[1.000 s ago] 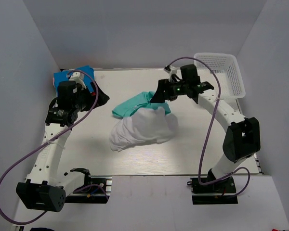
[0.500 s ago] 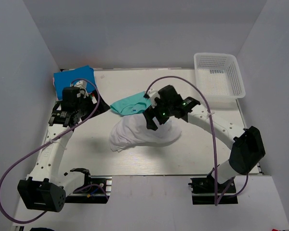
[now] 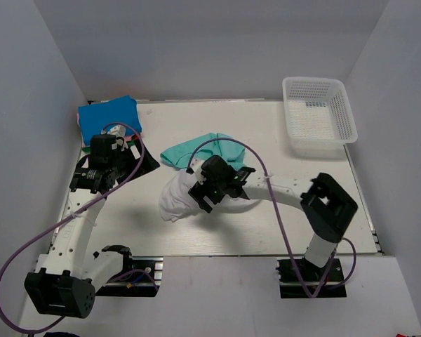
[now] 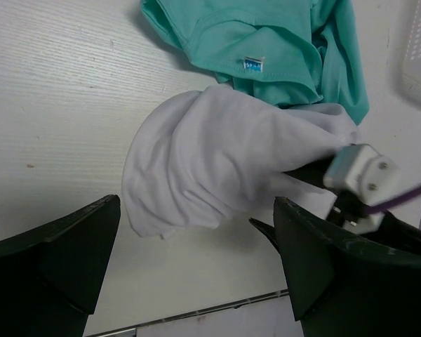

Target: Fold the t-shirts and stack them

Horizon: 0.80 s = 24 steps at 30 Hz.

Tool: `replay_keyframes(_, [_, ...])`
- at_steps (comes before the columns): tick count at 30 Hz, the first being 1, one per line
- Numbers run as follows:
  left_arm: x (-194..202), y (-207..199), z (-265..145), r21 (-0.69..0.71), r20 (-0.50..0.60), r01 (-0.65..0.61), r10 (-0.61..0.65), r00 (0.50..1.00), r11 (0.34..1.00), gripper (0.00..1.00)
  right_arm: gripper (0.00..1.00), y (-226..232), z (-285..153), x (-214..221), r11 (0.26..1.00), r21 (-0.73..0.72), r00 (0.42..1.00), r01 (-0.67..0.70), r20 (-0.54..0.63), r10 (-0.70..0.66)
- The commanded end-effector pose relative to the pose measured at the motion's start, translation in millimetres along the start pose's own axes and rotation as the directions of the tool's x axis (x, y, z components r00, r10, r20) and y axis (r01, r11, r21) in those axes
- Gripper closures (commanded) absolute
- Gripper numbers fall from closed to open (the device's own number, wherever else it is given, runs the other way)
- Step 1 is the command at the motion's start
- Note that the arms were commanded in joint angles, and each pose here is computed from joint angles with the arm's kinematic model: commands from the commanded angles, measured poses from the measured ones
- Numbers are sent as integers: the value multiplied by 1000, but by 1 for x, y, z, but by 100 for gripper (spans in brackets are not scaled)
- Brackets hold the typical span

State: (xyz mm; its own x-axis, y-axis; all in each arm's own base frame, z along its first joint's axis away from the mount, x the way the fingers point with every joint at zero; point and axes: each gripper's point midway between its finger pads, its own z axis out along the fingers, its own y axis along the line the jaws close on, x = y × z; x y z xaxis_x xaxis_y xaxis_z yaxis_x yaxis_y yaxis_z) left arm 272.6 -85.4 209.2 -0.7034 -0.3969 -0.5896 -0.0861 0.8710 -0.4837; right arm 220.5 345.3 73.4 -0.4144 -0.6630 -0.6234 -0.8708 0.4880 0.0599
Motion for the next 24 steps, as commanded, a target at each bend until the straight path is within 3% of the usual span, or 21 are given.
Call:
replay_keyframes(1, [4,4,-7,-21,7,0,0,1000,1000,0,10,-16,32,-9,994,107,999,36,21,-38])
replay_keyframes(3, [2,4,-9,-26,21,-2,2,1000,1000,0,10,-11,40,-9,996,82,999,44,6,-45])
replay_keyframes(4, [2,4,-9,-26,21,-2,2,1000,1000,0,10,-8,49,9,997,66,997,37,-68,-33])
replay_keyframes(6, [2,8,-11,-45,30,-1,2,1000,999,0,18,-2,55,10,998,46,995,46,-89,-42])
replay_keyframes(8, [2,8,-11,-45,30,-1,2,1000,999,0,48,-2,53,12,997,58,995,41,-92,-36])
replay_keyframes(10, [2,8,-11,-45,30,-1,2,1000,999,0,89,-4,43,4,996,86,998,25,-66,-19])
replay_keyframes(11, [2,8,-11,-45,30,-1,2,1000,999,0,100,-5,34,-4,995,96,999,20,-26,-18])
replay_keyframes(15, [1,3,-13,-20,38,-5,6,999,1000,0,100,3,-17,-55,998,65,991,1,133,-10])
replay_keyframes(16, [-4,-2,-15,0,49,-10,10,999,1000,0,100,7,-56,-90,998,62,968,14,248,-29])
replay_keyframes(17, [-6,-3,-15,5,59,-12,12,998,1000,0,100,7,-68,-101,998,66,957,23,288,-41])
replay_keyframes(22, [-10,-12,-10,48,61,-19,16,998,999,0,100,-38,-150,-155,960,263,824,-96,562,-72])
replay_keyframes(24, [-11,-13,-8,58,57,-20,17,998,998,0,100,-66,-172,-163,912,367,800,-183,595,-79])
